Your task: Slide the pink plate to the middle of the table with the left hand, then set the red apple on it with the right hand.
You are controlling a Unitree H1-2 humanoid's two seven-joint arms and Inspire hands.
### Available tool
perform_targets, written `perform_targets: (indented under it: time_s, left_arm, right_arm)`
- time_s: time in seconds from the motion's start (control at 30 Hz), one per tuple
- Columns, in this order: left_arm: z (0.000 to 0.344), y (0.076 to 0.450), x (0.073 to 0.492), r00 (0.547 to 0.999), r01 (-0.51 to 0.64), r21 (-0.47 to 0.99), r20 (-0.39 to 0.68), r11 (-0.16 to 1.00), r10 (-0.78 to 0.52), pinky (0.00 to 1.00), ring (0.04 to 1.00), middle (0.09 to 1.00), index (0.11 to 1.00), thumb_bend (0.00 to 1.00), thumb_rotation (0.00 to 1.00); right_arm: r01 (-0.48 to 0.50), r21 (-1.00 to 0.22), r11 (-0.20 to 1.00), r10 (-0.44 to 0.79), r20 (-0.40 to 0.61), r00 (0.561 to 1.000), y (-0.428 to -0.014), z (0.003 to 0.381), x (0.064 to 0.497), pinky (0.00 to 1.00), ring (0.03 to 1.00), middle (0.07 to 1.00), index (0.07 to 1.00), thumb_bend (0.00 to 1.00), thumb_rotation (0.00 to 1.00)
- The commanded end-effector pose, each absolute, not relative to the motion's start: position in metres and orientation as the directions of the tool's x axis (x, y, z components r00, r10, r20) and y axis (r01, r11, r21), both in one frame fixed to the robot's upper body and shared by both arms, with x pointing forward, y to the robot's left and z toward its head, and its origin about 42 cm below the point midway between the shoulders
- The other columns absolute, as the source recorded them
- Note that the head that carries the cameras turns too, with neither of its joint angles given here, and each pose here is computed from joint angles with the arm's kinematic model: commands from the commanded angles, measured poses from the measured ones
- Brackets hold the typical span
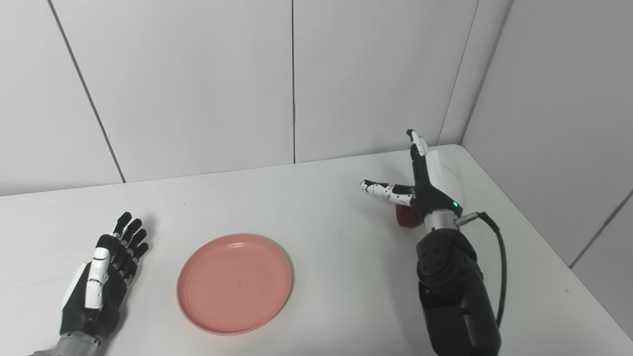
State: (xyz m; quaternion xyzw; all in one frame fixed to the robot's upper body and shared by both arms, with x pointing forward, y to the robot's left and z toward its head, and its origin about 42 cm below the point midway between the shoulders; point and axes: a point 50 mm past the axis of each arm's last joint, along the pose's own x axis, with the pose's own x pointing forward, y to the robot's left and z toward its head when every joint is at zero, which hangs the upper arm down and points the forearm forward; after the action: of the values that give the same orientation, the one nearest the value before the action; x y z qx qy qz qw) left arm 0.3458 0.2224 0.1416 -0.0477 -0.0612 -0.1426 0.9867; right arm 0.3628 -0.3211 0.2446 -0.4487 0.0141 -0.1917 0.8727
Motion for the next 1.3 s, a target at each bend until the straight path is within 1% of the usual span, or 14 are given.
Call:
perform_targets:
  time_s: [0.0,0.13,0.4,0.57,0.8,0.93,1.07,1.13,1.2,1.23,1.27]
  left_arm:
    - [0.163,0.222,0.354,0.93,0.313,-0.054,0.22,0.948,-0.294,1.0,1.0,1.0,1.0,0.56,1.0]
    - [0.165,0.221,0.353,0.93,0.313,-0.054,0.222,0.948,-0.294,1.0,1.0,1.0,1.0,0.55,1.0]
    - [0.167,0.22,0.352,0.93,0.315,-0.062,0.22,0.947,-0.295,1.0,1.0,1.0,1.0,0.56,1.0]
    - [0.168,0.22,0.351,0.931,0.314,-0.065,0.219,0.947,-0.294,1.0,1.0,1.0,1.0,0.56,1.0]
    - [0.167,0.22,0.351,0.93,0.316,-0.064,0.218,0.947,-0.296,1.0,1.0,1.0,1.0,0.57,1.0]
    - [0.167,0.218,0.35,0.93,0.32,-0.072,0.216,0.945,-0.299,1.0,1.0,1.0,1.0,0.58,1.0]
    - [0.168,0.217,0.35,0.929,0.324,-0.085,0.217,0.942,-0.3,1.0,1.0,1.0,1.0,0.57,1.0]
    - [0.168,0.217,0.35,0.929,0.324,-0.086,0.217,0.942,-0.299,1.0,1.0,1.0,1.0,0.58,1.0]
    - [0.167,0.217,0.35,0.929,0.324,-0.087,0.216,0.942,-0.299,1.0,1.0,1.0,1.0,0.58,1.0]
    - [0.167,0.217,0.35,0.929,0.324,-0.089,0.215,0.942,-0.3,1.0,1.0,1.0,1.0,0.58,1.0]
    - [0.167,0.217,0.35,0.929,0.325,-0.09,0.215,0.941,-0.3,1.0,1.0,1.0,1.0,0.58,1.0]
  right_arm:
    - [0.38,-0.803,0.459,-0.359,0.223,0.906,-0.326,0.267,0.369,0.79,0.912,0.943,0.955,0.92,0.47]
    - [0.389,-0.807,0.444,-0.383,0.221,0.897,-0.331,0.266,0.37,0.82,0.921,0.941,0.953,0.93,0.45]
    - [0.355,-0.841,0.41,-0.421,0.17,0.891,-0.342,0.258,0.373,0.85,0.918,0.935,0.948,0.94,0.46]
    - [0.351,-0.849,0.395,-0.439,0.161,0.884,-0.344,0.25,0.377,0.85,0.916,0.938,0.951,0.95,0.46]
    - [0.341,-0.843,0.415,-0.45,0.136,0.883,-0.349,0.24,0.381,0.88,0.924,0.943,0.951,0.94,0.43]
    - [0.327,-0.834,0.444,-0.44,0.115,0.891,-0.348,0.236,0.382,0.84,0.912,0.934,0.943,0.93,0.4]
    - [0.318,-0.828,0.462,-0.44,0.097,0.893,-0.347,0.231,0.386,0.83,0.907,0.927,0.937,0.93,0.37]
    - [0.318,-0.823,0.471,-0.446,0.089,0.891,-0.349,0.228,0.387,0.82,0.895,0.918,0.927,0.93,0.34]
    - [0.326,-0.81,0.487,-0.456,0.083,0.886,-0.349,0.226,0.388,0.76,0.867,0.899,0.909,0.91,0.29]
    - [0.335,-0.801,0.496,-0.461,0.083,0.883,-0.349,0.225,0.388,0.68,0.812,0.871,0.883,0.88,0.22]
    - [0.34,-0.796,0.501,-0.464,0.084,0.882,-0.348,0.224,0.388,0.65,0.796,0.863,0.875,0.87,0.2]
